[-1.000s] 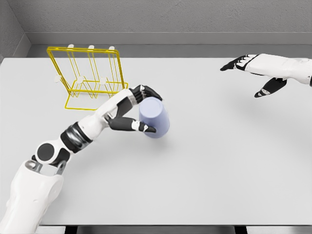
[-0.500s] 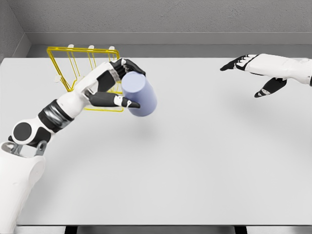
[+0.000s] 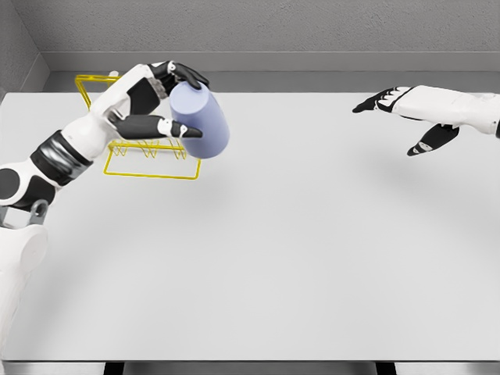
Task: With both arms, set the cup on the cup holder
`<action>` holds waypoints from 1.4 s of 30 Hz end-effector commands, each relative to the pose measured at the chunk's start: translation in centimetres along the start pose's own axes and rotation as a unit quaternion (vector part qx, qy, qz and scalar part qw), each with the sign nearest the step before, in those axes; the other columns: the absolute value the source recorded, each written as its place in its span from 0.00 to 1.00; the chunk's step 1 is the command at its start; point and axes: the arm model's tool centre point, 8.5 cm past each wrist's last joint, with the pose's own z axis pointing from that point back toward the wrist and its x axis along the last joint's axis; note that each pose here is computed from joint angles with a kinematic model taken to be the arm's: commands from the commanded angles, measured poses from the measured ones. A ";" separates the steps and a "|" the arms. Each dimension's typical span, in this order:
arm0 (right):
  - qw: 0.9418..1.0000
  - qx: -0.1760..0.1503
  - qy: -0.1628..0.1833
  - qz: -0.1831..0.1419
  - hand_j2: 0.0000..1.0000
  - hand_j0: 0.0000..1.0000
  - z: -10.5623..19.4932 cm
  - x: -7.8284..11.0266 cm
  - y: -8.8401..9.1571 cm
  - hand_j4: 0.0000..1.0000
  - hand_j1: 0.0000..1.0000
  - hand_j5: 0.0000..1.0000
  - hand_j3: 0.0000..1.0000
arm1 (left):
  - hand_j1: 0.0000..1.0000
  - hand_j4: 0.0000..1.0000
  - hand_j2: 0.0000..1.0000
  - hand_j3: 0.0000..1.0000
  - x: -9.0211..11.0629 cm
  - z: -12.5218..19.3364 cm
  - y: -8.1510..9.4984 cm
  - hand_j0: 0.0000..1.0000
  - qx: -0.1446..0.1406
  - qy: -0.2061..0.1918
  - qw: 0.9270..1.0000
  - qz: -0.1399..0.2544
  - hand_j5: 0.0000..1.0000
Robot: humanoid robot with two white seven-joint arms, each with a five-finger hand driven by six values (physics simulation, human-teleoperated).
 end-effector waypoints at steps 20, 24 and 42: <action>1.000 -0.002 0.006 -0.006 1.00 1.00 0.3 -0.4 0.0 1.00 1.00 1.00 1.00 | 0.44 0.44 0.44 0.44 0.8 2.3 4.1 0.44 0.033 0.031 0.999 -0.027 0.44; 1.000 -0.002 0.006 -0.006 1.00 1.00 0.2 -0.4 0.1 1.00 1.00 1.00 1.00 | 0.44 0.44 0.44 0.44 0.4 2.4 4.3 0.44 0.036 0.036 0.998 -0.023 0.44; 1.000 -0.001 0.001 -0.007 1.00 1.00 -0.2 -0.2 0.2 1.00 1.00 1.00 1.00 | 0.84 0.84 0.84 0.84 -0.5 3.3 5.0 0.84 0.042 0.058 0.997 -0.028 0.84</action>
